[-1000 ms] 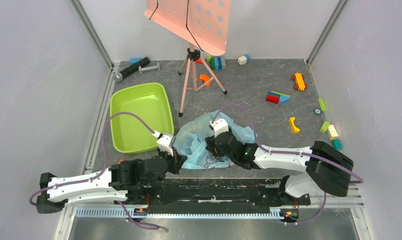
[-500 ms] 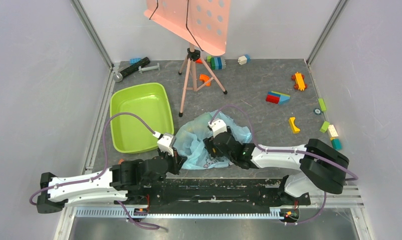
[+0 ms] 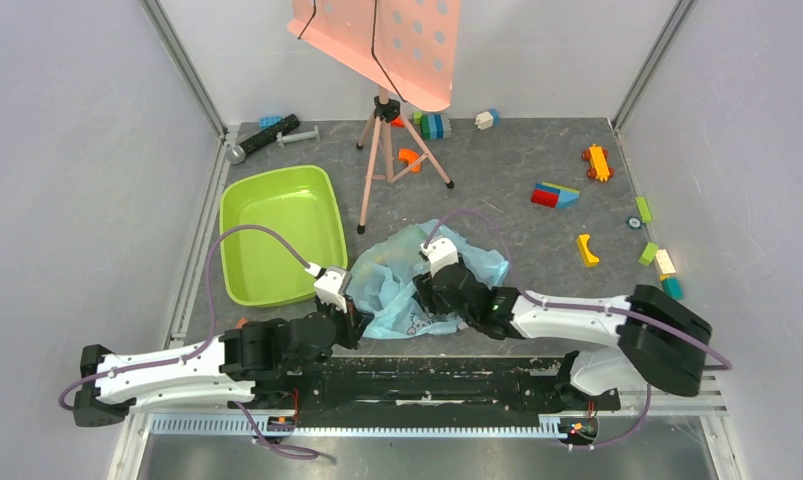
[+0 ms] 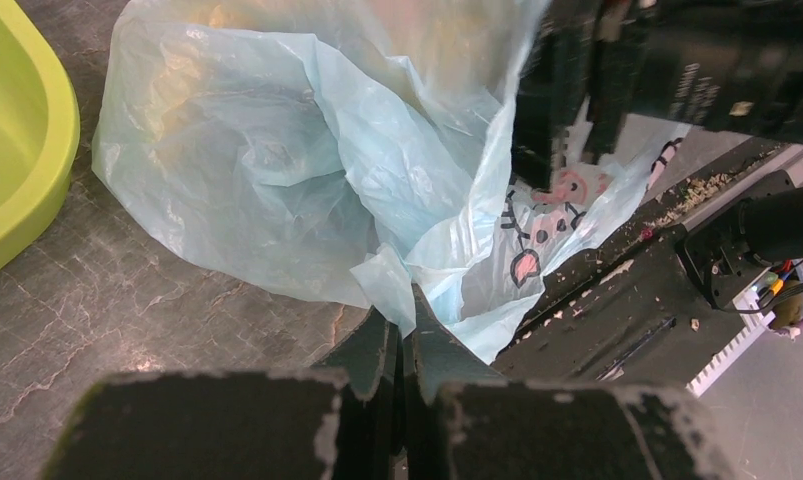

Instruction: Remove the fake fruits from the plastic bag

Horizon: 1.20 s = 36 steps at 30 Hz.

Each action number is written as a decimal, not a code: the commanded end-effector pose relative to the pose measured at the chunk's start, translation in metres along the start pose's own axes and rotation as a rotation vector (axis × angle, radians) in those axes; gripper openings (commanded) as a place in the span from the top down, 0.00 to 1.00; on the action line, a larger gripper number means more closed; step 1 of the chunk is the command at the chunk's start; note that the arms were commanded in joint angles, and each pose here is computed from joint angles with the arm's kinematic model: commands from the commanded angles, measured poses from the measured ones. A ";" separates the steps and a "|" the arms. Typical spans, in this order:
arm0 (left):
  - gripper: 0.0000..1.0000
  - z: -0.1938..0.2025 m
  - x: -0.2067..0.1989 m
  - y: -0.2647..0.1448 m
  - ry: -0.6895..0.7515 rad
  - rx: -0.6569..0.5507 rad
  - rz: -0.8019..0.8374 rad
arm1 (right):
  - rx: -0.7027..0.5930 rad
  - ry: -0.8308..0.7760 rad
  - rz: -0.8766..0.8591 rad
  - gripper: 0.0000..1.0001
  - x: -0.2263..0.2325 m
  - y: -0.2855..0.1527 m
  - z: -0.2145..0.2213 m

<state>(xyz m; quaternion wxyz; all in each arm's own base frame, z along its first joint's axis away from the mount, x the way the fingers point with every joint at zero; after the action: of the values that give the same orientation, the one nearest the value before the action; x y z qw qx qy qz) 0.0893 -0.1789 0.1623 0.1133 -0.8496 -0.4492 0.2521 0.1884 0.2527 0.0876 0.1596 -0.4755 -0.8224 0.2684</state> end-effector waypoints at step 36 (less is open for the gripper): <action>0.94 -0.001 0.026 0.000 -0.210 -0.138 -0.135 | -0.237 0.020 -0.580 0.54 0.031 -0.178 -0.136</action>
<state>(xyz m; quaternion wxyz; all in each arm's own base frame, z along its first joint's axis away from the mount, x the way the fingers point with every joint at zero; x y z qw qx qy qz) 0.0984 -0.1613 0.1524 0.0517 -0.8055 -0.5130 0.2922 0.1244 0.2417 0.2472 0.1991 -0.2791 -0.9222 0.1787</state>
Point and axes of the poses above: each gripper's point midway between its finger pads, its own y axis out along the fingers, its own x axis along the line the jaws close on, z = x × y, the point moved 5 cm from there along -y, back along the fingers, and after that the axes turned 2 degrees about y, right-handed, at the moved point
